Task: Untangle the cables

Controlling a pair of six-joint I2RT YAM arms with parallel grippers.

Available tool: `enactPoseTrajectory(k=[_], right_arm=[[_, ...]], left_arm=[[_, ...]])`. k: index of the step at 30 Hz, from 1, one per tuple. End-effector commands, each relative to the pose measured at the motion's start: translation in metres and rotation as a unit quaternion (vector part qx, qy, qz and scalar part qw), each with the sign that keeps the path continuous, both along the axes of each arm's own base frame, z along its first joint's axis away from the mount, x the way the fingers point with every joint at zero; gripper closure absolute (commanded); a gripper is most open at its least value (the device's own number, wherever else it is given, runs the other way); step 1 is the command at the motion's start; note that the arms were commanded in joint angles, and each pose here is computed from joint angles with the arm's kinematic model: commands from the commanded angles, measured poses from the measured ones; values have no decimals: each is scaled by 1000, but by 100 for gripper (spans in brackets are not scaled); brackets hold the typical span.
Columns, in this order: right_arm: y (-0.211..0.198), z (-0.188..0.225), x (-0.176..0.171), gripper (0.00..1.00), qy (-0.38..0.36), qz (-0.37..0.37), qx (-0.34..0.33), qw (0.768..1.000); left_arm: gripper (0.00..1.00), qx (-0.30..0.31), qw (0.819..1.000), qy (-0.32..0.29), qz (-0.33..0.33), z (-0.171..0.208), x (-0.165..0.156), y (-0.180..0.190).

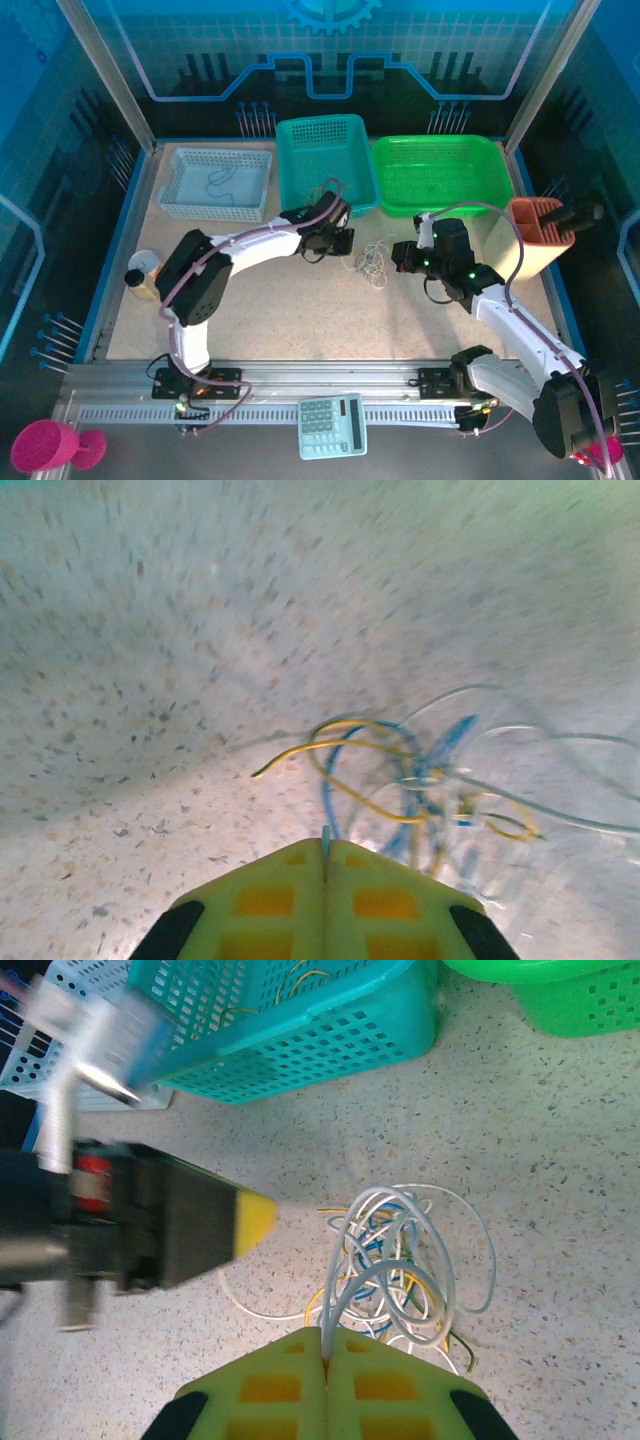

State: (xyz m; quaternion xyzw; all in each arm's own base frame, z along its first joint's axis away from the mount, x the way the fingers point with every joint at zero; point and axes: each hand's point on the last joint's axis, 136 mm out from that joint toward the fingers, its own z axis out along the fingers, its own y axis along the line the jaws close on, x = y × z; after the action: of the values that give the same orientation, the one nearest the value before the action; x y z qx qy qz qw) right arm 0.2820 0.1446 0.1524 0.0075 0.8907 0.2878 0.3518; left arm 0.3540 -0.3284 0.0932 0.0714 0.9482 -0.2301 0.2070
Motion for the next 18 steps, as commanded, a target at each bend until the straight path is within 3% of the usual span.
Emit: enactPoseTrajectory(k=[1,4,6,8,10,14,18], right_arm=[[-5,-4,-2,100,5,-8,3,1000],[-5,-9,-3,100,12,-6,1,1000],[-5,-11,-5,82,15,-3,0,1000],[-4,-9,-5,53,12,0,0,1000],[-4,-4,-5,40,6,2,0,1000],[1,11,-7,26,-21,21,9,1000],[8,23,-7,19,-50,39,12,998]], left_arm=[[100,-26,997,-67,-17,74,4,-1],[100,-53,994,-94,-26,114,2,-4],[100,-70,991,-109,-34,137,1,-6],[100,-85,988,-123,-41,159,0,-8],[100,-102,985,-133,-47,178,-1,-11],[100,-126,980,-144,-60,204,-3,-17],[100,-139,977,-148,-65,217,-4,-21]])
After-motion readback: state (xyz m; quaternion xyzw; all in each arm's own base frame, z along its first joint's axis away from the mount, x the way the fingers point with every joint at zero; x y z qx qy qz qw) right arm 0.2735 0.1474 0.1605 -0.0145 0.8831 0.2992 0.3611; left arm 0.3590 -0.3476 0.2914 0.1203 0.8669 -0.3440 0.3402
